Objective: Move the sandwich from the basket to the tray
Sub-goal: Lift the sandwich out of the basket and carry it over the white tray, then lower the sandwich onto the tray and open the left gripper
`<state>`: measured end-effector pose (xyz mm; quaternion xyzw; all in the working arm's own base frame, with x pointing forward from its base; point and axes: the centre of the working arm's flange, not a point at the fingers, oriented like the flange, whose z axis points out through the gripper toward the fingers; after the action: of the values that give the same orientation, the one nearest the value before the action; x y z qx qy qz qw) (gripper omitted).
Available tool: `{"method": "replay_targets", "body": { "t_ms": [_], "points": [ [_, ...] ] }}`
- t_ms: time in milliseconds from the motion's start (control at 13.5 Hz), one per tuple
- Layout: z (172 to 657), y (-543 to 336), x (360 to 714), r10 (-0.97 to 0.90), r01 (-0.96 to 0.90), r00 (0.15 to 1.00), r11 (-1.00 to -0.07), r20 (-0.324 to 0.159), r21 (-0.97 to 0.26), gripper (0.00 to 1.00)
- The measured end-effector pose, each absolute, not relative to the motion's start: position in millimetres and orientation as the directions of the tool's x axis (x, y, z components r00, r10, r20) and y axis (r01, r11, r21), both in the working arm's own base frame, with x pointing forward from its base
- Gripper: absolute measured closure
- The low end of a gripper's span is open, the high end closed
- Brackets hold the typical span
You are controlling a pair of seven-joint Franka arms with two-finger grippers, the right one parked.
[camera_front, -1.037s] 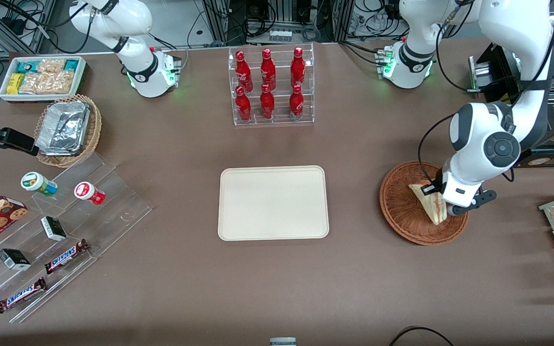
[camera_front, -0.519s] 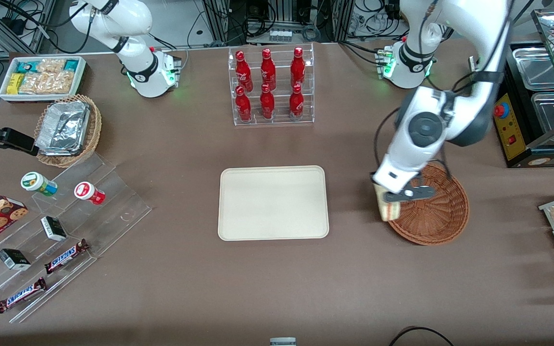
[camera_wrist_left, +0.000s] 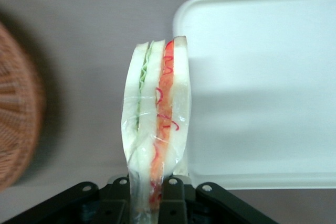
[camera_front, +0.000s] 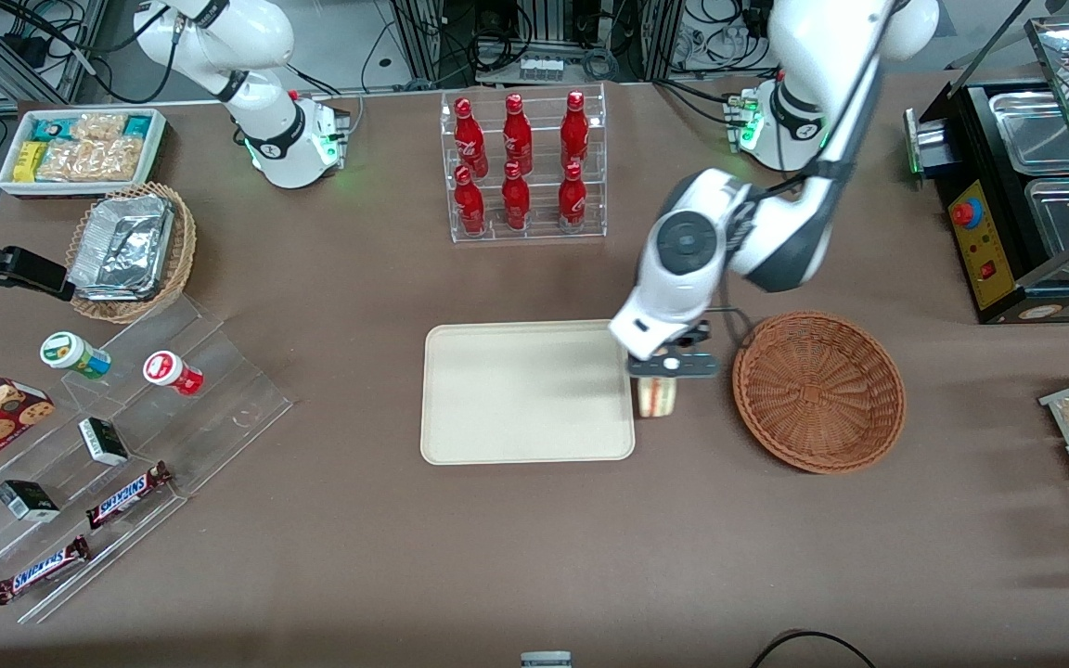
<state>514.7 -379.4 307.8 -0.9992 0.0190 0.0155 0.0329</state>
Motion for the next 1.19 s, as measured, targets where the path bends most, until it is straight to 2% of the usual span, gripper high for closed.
{"method": "replay_targets", "body": {
  "t_ms": [444,1185],
  "points": [
    [278,-456,520,-0.043,-0.043,0.999,-0.998,-0.005,-0.049,0.83],
    [234,-473,531,-0.050,-0.051,0.999,-0.997,-0.021,-0.062,0.83]
  ]
}}
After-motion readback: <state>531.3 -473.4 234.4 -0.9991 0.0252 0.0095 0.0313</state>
